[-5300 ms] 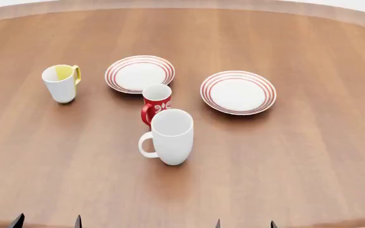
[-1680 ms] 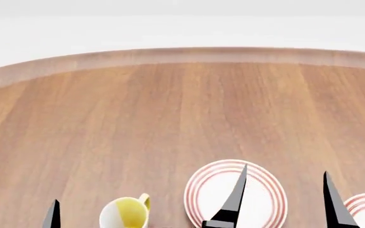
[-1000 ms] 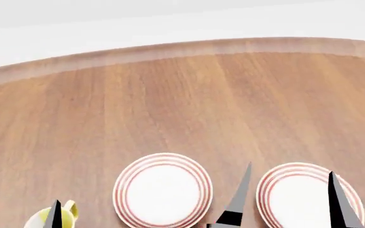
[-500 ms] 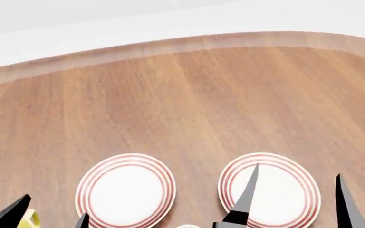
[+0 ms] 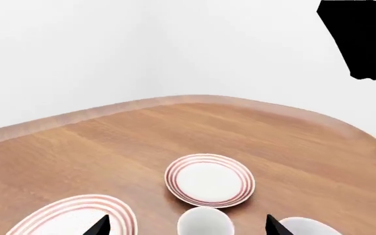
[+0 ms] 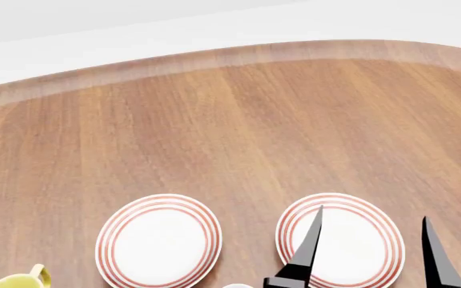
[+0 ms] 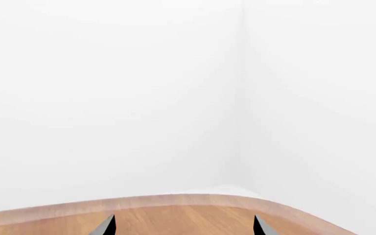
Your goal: Put the white mug on the left plate.
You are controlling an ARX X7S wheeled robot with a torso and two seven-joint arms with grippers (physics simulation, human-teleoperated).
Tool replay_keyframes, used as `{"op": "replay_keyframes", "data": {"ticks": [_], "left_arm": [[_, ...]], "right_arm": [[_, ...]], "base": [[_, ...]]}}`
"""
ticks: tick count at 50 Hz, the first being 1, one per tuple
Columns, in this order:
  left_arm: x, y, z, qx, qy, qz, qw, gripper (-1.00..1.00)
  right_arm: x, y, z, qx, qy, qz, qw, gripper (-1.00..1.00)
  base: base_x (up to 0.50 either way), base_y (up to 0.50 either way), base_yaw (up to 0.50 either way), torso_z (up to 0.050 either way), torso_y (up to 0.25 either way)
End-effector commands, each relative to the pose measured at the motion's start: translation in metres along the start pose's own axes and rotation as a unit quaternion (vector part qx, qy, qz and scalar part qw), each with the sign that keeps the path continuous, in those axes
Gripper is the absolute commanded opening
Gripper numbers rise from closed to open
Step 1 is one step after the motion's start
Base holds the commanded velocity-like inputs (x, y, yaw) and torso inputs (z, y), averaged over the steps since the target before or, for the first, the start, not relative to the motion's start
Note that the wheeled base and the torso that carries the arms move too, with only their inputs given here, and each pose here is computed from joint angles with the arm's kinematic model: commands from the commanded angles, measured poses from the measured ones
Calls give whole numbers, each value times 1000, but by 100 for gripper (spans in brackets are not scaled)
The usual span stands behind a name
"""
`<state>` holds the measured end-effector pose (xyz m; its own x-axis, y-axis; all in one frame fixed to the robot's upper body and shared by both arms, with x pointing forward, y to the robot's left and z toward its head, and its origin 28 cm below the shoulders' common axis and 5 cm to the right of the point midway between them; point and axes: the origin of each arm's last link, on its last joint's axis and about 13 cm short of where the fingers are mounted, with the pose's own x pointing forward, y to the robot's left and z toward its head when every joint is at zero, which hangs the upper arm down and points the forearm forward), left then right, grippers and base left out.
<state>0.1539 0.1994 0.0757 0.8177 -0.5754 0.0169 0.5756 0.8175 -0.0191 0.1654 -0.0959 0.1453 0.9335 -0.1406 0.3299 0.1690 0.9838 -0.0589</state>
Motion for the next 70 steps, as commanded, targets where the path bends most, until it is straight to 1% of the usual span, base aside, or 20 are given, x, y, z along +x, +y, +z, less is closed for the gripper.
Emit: {"op": "replay_keyframes", "data": {"ticks": [1,8,10,15,17,19,21,23,26,32,34,37,40,44,51,60,62,63,66,70], "left_arm": [[-7,-15,-15,11,29,-50,998,100],[-11,-28,-29,11,43,-74,996,100],[-13,-31,-22,11,47,-77,996,100],[-17,-39,-39,11,59,-93,994,100],[-18,-42,-39,13,60,-97,993,100],[-19,-45,-28,13,62,-103,993,100],[-20,-48,-30,14,63,-109,992,100],[-22,-51,-42,15,67,-117,991,100],[-24,-56,-46,18,72,-126,989,100],[-26,-61,-50,13,81,-134,988,100],[-28,-64,-43,12,86,-140,986,100],[-29,-67,-55,12,91,-145,985,100],[-30,-70,-57,14,96,-150,984,100],[-31,-73,-64,27,117,-150,981,100],[-28,-72,-70,26,143,-130,981,100],[-24,-72,-78,24,158,-117,980,100],[-22,-73,-70,23,158,-116,980,100],[-21,-73,-77,24,159,-114,980,100],[-18,-73,-79,34,155,-107,981,100],[-16,-77,-69,40,155,-112,981,100]], "right_arm": [[0,0,1,-5,2,0,1000,100],[0,0,1,-5,1,0,1000,100],[0,0,1,-6,2,1,1000,100],[0,1,1,-8,3,4,1000,100],[0,1,0,-8,3,4,1000,100],[0,1,1,-9,3,4,1000,100],[0,1,0,-8,4,4,1000,100],[0,1,0,-9,4,4,1000,100],[0,0,1,-9,3,4,1000,100],[0,1,1,-8,4,4,1000,100],[0,1,1,-9,5,5,1000,100],[0,1,1,-9,5,6,1000,100],[0,1,1,-9,6,6,1000,100],[0,1,1,-10,6,5,1000,100],[0,1,0,-11,9,5,1000,100],[1,2,0,-11,8,6,1000,100],[1,2,1,-11,8,5,1000,100],[1,2,0,-11,8,5,1000,100],[1,2,0,-11,10,7,1000,100],[1,2,0,-10,10,7,1000,100]], "base": [[0,0,0,0,0],[0,0,0,0,0],[0,0,0,0,0],[0,0,0,0,0],[0,0,0,0,0],[0,0,0,0,0],[0,0,0,0,0],[0,0,0,0,0],[0,0,0,0,0],[0,0,0,0,0],[0,0,0,0,0],[0,0,0,0,0],[0,0,0,0,0],[0,0,0,0,0],[0,0,0,0,0],[0,0,0,0,0],[0,0,0,0,0],[0,0,0,0,0],[0,0,0,0,0],[0,0,0,0,0]]}}
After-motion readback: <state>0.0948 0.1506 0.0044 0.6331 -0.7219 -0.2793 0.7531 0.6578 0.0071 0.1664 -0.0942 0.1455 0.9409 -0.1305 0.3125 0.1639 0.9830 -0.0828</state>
